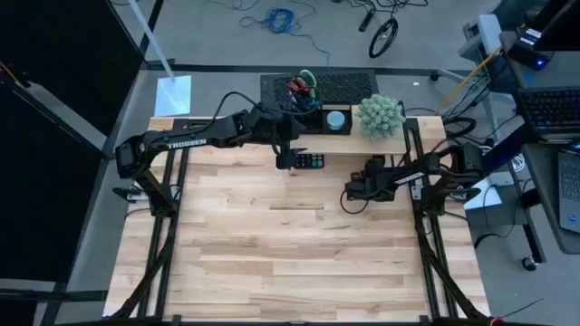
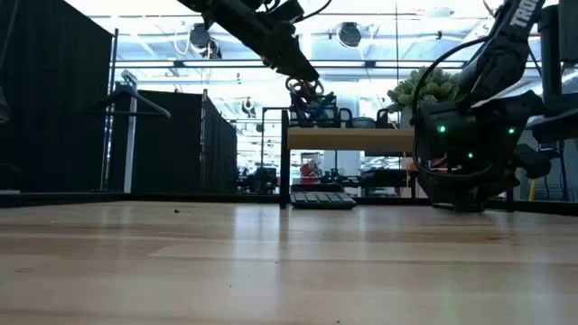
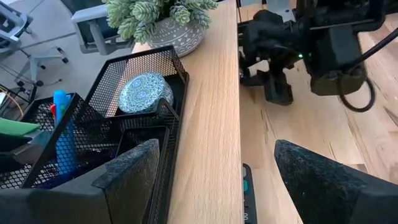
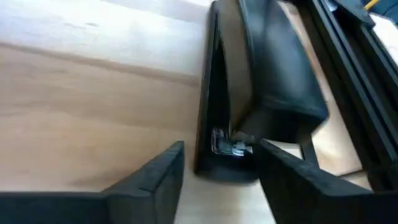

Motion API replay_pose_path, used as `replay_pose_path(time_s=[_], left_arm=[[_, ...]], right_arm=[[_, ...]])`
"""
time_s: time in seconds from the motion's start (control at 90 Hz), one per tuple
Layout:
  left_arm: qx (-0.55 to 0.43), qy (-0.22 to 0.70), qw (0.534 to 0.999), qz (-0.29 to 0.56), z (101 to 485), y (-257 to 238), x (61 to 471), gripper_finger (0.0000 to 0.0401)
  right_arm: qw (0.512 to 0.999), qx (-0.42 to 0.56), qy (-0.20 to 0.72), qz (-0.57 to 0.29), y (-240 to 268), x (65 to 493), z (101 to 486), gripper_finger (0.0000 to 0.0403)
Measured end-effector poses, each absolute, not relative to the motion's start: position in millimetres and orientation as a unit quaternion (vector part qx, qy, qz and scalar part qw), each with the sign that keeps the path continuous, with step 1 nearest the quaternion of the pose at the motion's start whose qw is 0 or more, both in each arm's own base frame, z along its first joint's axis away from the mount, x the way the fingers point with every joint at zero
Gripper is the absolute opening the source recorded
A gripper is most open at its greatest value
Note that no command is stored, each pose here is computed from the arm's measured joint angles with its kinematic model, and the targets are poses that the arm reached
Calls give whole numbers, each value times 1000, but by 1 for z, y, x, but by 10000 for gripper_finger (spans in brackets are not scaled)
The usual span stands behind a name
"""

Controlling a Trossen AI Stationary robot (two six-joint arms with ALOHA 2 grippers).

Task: Pick and place office supplies into organizer
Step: Put the black stapler under the wooden shelf

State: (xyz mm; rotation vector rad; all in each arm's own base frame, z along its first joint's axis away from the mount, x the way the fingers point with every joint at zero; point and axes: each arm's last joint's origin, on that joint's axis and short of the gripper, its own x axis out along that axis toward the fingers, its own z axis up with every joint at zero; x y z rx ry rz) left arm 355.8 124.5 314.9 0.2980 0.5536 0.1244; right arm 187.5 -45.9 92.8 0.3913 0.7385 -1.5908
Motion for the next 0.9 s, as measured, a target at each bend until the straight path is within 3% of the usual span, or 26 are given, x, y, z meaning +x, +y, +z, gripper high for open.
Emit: replay_pose_path(time_s=[0.167,0.5,0.722,0.9], left_arm=[[146,272,949,61,315,124,356,309],[146,274,949,61,315,124,356,309],[144,284,946,60,313,124,355,309],[144,285,946,62,313,124,354,309]], right_arm=[[626,177,338,-680,-40,188,94,221],[627,175,381,-657,-18,192,132,209],[663,195,373,-619,9,194,152,208],[697,230,328,-595,30,190,140,207]])
